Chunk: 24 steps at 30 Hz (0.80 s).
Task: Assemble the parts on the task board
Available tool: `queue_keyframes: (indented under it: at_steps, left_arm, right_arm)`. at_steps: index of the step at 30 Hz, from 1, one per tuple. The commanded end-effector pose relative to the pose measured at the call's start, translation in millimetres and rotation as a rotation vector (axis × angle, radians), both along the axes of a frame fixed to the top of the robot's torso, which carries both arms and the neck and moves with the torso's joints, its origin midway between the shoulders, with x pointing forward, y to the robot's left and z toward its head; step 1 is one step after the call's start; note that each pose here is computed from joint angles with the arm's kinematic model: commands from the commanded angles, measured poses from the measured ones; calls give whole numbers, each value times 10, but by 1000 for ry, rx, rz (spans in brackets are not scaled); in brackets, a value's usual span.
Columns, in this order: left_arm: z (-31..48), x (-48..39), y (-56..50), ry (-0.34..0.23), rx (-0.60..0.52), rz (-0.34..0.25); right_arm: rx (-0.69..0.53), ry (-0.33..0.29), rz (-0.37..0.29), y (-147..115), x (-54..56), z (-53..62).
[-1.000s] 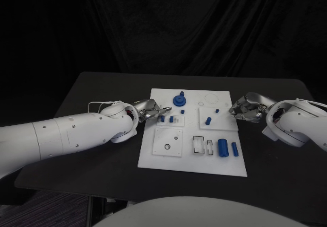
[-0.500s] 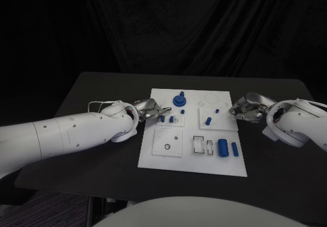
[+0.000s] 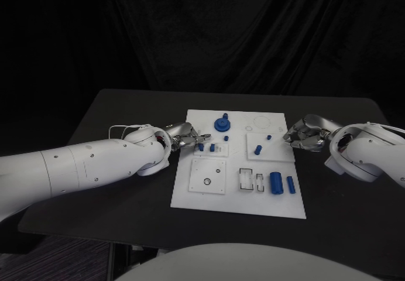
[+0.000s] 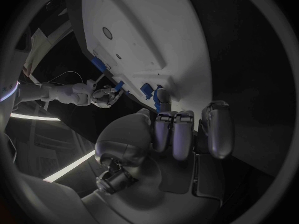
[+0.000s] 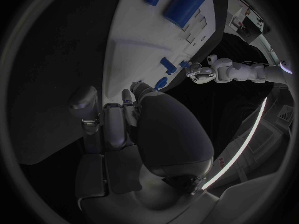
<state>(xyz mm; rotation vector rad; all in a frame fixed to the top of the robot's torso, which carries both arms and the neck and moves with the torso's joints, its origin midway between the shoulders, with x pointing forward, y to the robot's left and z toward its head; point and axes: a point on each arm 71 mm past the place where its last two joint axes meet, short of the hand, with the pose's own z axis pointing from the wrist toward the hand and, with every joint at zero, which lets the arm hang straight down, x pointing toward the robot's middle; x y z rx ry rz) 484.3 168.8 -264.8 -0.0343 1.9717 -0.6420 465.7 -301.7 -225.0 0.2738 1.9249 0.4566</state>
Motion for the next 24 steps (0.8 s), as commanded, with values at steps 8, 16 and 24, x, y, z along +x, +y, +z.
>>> queue_keyframes:
  at_steps: [8,16,24]
  left_arm:
    - [-23,-15,-27,27,8,-21]
    - [-30,-23,-23,38,15,-22]
    - [-32,-27,-22,41,17,-21]
  right_arm:
    - [-5,13,-4,-9,-11,-21]
    - [-5,14,-4,-10,-12,-22]
    - [-6,15,-5,-13,-14,-24]
